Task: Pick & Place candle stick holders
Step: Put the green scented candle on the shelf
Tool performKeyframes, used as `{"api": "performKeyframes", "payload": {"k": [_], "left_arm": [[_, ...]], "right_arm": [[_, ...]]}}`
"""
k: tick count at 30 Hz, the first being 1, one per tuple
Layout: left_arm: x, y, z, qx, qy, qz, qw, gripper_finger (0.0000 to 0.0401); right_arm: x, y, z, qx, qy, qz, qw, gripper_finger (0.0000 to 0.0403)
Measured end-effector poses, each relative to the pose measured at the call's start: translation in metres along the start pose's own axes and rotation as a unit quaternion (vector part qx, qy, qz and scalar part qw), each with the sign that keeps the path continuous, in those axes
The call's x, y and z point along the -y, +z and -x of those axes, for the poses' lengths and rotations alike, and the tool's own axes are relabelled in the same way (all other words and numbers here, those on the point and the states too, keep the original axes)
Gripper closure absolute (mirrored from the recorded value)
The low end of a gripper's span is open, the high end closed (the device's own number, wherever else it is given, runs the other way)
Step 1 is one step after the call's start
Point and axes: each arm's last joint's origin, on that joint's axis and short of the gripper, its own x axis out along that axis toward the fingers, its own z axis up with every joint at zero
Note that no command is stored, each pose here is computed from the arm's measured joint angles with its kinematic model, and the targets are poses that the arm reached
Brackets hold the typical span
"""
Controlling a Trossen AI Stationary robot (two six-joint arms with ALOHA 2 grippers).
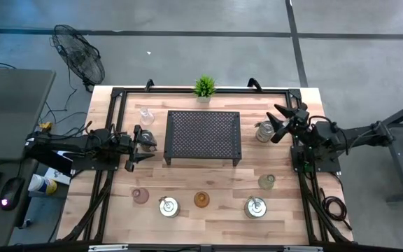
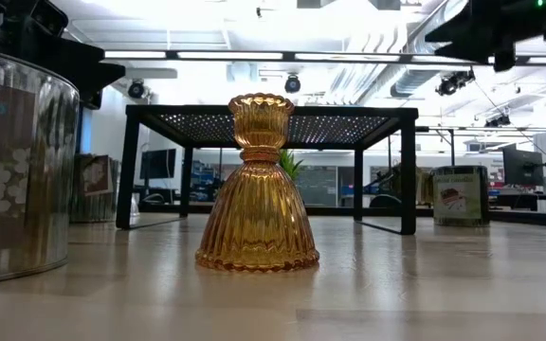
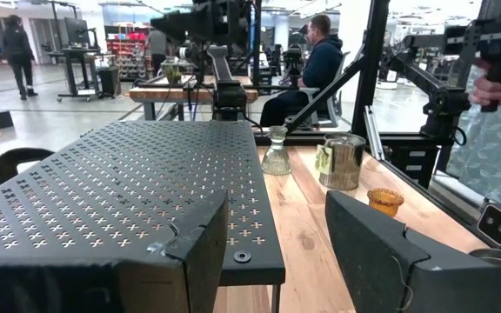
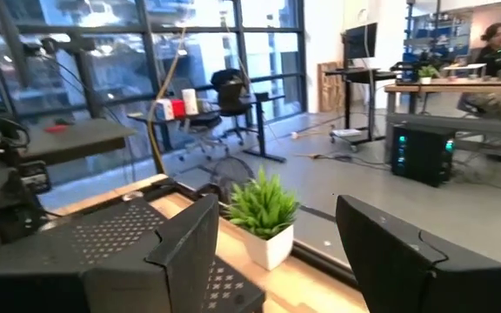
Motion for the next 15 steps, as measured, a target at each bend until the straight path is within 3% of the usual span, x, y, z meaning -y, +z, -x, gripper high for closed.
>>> {"api": "performKeyframes", "payload": {"k": [15], "left_arm": [[0.0,0.0,0.0,0.0,0.0,0.0,1.0,0.0213]], "right_arm": [[-0.014,0.068,-0.018,-0.074,-0.096,0.08,0.989,0.0176]]}}
